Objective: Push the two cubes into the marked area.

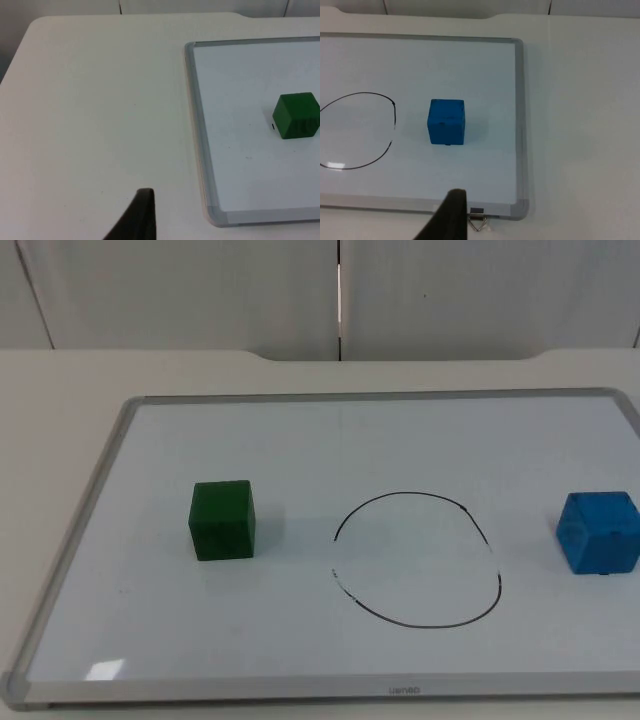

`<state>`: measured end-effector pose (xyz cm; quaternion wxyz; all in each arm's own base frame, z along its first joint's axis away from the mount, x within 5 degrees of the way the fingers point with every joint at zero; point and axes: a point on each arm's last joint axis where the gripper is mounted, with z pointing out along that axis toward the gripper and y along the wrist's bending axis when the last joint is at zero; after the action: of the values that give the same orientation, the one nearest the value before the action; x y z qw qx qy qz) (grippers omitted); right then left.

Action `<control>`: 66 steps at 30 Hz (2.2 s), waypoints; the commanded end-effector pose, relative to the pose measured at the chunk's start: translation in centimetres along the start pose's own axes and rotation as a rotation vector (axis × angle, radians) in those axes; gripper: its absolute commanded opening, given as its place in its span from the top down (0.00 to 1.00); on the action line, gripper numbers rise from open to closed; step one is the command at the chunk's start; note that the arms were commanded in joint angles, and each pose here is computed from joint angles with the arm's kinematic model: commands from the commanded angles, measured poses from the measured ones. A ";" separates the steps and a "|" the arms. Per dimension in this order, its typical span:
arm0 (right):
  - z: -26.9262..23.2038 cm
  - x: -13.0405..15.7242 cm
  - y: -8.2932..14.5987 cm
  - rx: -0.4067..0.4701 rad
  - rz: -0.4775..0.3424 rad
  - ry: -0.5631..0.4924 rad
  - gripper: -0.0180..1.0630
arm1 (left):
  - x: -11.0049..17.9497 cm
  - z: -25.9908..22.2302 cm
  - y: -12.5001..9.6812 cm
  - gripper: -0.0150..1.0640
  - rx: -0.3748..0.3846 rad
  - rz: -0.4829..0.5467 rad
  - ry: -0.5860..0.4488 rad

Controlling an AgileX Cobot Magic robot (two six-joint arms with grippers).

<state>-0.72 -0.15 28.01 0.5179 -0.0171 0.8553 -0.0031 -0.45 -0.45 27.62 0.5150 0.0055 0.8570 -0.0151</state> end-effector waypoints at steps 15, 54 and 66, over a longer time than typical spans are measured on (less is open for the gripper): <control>0.0 0.0 0.0 -0.003 -0.004 -0.005 0.01 | 0.2 0.1 0.0 0.01 0.002 -0.003 0.004; 0.0 0.0 0.0 -0.005 -0.003 -0.005 0.01 | -1.8 -0.6 0.1 0.01 -0.014 0.005 -0.078; 0.0 0.0 0.0 -0.005 -0.003 -0.005 0.01 | -2.3 0.2 0.1 0.01 -0.014 0.003 -0.033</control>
<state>-0.72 -0.15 28.01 0.5179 -0.0164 0.8553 -0.0027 0.60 -0.36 29.33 0.5253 0.0042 0.8508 -0.0118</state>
